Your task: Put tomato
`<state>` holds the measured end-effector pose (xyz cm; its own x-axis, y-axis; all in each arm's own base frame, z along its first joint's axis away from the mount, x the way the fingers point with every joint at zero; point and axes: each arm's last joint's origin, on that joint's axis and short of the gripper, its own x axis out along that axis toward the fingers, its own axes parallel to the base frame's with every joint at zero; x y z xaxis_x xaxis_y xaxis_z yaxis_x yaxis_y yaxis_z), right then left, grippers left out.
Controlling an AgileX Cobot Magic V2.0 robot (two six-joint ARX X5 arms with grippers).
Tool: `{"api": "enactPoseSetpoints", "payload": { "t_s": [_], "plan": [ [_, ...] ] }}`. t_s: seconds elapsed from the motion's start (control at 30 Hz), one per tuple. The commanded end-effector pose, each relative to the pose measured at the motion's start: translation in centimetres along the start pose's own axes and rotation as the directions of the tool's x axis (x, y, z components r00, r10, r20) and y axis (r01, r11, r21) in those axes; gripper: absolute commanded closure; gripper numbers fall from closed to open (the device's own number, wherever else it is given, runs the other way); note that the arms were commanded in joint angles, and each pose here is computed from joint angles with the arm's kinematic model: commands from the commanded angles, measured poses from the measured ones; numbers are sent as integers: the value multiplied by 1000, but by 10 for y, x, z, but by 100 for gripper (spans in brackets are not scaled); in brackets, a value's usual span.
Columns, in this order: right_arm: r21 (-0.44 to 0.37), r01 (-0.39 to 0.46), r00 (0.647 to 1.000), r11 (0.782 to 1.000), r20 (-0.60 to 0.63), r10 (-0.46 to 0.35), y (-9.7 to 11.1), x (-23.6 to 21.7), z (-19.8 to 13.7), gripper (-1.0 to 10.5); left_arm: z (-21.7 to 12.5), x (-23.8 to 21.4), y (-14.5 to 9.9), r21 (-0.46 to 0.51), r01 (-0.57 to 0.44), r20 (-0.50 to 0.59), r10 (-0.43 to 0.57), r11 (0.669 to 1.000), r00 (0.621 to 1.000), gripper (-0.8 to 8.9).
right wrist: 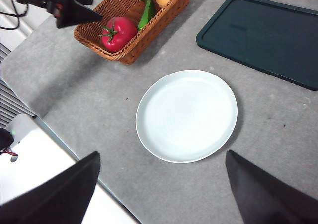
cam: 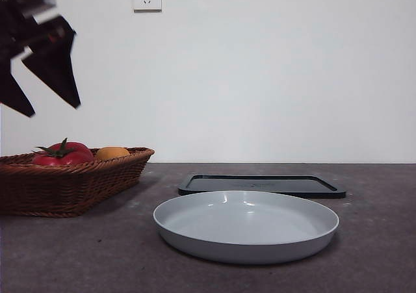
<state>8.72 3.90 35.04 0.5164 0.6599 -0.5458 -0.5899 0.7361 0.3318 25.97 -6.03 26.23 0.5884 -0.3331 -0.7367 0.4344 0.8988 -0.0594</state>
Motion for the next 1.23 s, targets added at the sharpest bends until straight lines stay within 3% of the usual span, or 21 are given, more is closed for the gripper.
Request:
{"api": "enactPoseSetpoints", "payload": {
  "t_s": [0.03, 0.97, 1.07, 1.23],
  "plan": [
    [-21, -4, 1000, 1000, 18, 4, 2, -3, 5, 545, 7, 11, 0, 43, -3, -1, 3, 999, 1000, 344],
    [-18, -4, 1000, 1000, 18, 4, 2, -3, 5, 545, -7, 76, 2, 74, -21, -162, 33, 997, 986, 348],
    [-18, -4, 1000, 1000, 18, 4, 2, -3, 5, 546, -7, 77, 2, 74, -20, -164, 32, 997, 986, 397],
    [-18, -4, 1000, 1000, 18, 4, 2, -3, 5, 545, -7, 77, 2, 73, -20, -167, 32, 997, 985, 575]
  ]
}}
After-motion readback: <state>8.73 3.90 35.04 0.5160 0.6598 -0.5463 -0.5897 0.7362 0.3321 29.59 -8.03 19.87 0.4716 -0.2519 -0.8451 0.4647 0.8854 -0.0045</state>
